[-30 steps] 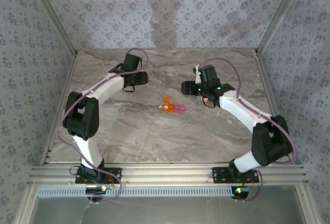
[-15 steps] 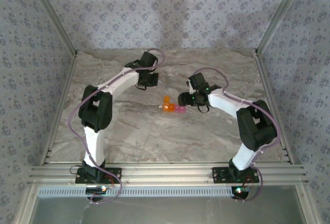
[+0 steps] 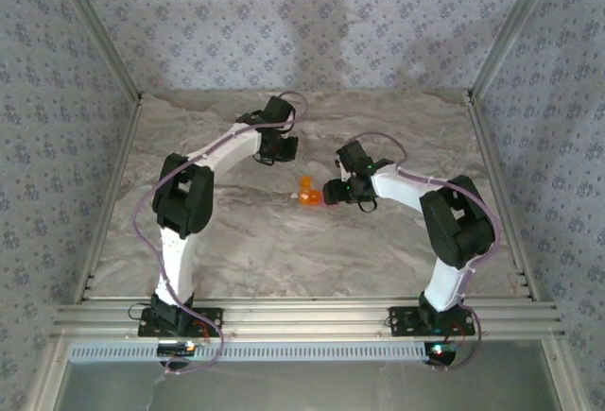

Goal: Sort the pills into containers

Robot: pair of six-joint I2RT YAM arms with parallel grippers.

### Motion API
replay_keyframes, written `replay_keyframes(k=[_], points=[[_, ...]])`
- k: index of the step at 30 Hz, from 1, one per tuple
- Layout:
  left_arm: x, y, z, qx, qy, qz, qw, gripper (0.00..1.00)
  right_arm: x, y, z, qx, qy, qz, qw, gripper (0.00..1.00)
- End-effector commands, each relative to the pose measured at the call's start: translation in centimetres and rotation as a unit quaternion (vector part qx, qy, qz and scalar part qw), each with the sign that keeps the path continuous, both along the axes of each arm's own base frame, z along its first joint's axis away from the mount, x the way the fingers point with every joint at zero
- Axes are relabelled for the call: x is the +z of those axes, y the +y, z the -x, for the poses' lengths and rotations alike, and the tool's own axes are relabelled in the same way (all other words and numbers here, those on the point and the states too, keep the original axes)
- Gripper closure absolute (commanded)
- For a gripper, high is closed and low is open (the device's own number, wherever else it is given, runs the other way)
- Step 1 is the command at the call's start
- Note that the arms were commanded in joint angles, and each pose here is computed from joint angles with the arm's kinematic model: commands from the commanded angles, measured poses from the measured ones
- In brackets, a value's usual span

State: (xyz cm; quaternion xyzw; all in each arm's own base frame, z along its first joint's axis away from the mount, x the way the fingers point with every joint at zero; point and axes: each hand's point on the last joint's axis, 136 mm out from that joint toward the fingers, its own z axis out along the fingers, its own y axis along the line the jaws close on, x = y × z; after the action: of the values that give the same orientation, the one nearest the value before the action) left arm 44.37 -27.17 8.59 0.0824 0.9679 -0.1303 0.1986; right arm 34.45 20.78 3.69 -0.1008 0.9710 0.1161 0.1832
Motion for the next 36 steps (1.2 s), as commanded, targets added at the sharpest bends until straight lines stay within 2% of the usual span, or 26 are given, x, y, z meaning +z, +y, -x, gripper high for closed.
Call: replay_keyframes(k=[1, 12, 36], points=[[-0.6, -1.3, 0.6, -0.025, 0.018, 0.006, 1.000, 1.00, -0.5, -0.3, 0.0, 0.005, 0.009, 0.021, 1.000, 0.27], [-1.7, -3.3, 1.5, -0.052, 0.037, 0.017, 0.998, 1.00, -0.9, -0.3, 0.2, 0.002, 0.017, 0.019, 1.000, 0.27], [-1.4, -3.7, 6.1, -0.092, 0.074, 0.017, 0.993, 1.00, -1.4, -0.7, 0.5, -0.014, 0.033, 0.017, 0.999, 0.29]])
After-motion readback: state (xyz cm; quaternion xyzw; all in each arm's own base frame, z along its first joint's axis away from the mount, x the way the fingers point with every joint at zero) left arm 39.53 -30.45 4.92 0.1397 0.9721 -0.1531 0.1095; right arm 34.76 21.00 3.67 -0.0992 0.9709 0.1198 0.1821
